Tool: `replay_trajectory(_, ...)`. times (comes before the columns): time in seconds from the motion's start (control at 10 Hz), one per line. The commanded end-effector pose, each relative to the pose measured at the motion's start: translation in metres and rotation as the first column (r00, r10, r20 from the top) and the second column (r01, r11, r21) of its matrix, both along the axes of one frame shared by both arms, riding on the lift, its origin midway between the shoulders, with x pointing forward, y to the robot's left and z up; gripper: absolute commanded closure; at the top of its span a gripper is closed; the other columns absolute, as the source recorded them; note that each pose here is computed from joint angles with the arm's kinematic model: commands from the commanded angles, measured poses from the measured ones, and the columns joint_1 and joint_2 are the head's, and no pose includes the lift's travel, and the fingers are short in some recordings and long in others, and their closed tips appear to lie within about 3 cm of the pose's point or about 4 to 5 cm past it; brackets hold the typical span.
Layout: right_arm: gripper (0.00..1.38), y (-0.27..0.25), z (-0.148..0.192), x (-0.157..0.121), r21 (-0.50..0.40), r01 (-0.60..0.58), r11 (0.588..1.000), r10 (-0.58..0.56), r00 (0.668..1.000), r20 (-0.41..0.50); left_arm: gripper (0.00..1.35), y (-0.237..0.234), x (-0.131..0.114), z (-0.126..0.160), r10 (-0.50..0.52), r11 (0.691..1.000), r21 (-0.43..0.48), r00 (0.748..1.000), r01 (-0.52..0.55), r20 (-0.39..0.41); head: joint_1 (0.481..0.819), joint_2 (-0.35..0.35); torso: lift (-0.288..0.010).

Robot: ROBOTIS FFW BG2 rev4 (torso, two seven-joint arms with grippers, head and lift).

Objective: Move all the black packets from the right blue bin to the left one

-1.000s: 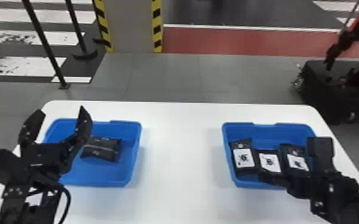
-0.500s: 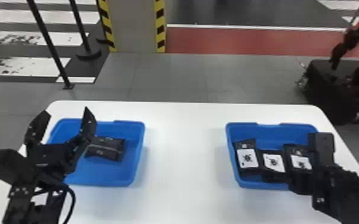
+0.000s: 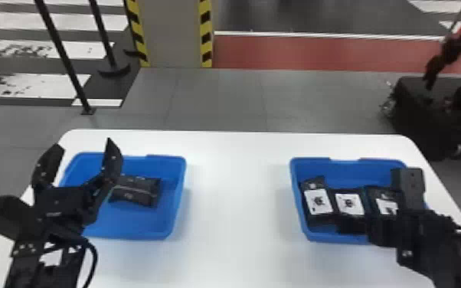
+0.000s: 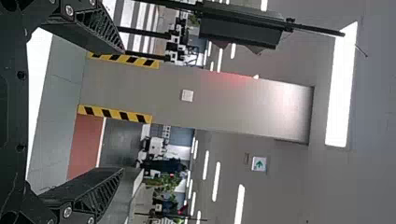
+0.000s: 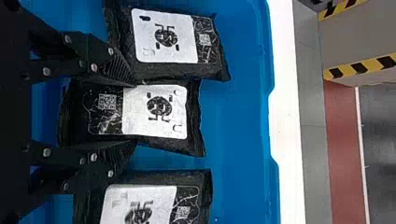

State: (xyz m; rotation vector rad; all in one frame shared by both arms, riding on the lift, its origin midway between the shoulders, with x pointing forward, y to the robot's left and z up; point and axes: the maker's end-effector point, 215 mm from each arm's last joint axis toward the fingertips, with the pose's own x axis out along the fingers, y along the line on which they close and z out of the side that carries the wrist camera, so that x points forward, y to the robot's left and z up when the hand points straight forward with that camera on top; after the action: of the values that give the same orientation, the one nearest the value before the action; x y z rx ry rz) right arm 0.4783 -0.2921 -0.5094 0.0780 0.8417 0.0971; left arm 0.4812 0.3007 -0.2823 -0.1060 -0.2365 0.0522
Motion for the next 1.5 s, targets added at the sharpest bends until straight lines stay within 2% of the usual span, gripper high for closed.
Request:
replay_trajectory(0.0,1.16,0.001,0.009,0.001,-0.001,-0.003,1.000,0.003,0.999,0.036,0.13,0.000,-0.001,-0.001,0.001,1.000,-0.011,1.000,-0.001,0.003,0.695,0.010,-0.110)
replay_trajectory(0.4,1.16,0.026,0.042,-0.020,0.041,-0.029,0.999,0.024,0.992,0.125,0.14,0.001,-0.002,-0.001,0.005,1.000,-0.018,1.000,-0.005,0.011,0.695,0.025,-0.110)
replay_trajectory(0.7,1.16,0.041,0.127,-0.037,-0.011,-0.053,0.999,0.054,0.956,0.290,0.14,-0.001,-0.001,-0.001,0.000,0.999,-0.032,1.000,0.001,0.018,0.695,0.051,-0.110)
replay_trajectory(0.9,1.16,0.047,0.169,-0.027,-0.012,-0.063,0.998,0.062,0.908,0.415,0.14,-0.002,-0.001,-0.001,-0.003,0.999,-0.038,1.000,0.003,0.018,0.695,0.056,-0.110)
replay_trajectory(1.0,1.16,0.061,0.186,-0.008,0.018,-0.140,0.990,0.114,0.865,0.489,0.14,-0.009,0.002,-0.005,-0.022,0.997,-0.077,1.000,0.023,0.007,0.695,0.060,-0.110)
replay_trajectory(1.1,1.16,0.077,0.203,0.016,0.023,-0.245,0.969,0.190,0.805,0.562,0.14,-0.025,0.010,-0.013,-0.083,0.986,-0.148,0.996,0.080,-0.019,0.695,0.074,-0.110)
replay_trajectory(1.2,1.16,0.090,0.218,0.033,-0.009,-0.311,0.950,0.254,0.758,0.601,0.14,-0.051,0.019,-0.022,-0.169,0.961,-0.230,0.985,0.155,-0.042,0.695,0.080,-0.110)
replay_trajectory(1.3,1.16,0.115,0.221,0.045,-0.008,-0.398,0.917,0.318,0.721,0.616,0.14,-0.080,0.031,-0.024,-0.278,0.921,-0.300,0.959,0.250,-0.054,0.695,0.074,-0.110)
replay_trajectory(1.4,1.16,0.141,0.220,0.051,-0.006,-0.478,0.878,0.381,0.692,0.614,0.14,-0.102,0.040,-0.021,-0.382,0.878,-0.333,0.922,0.344,-0.055,0.695,0.058,-0.110)
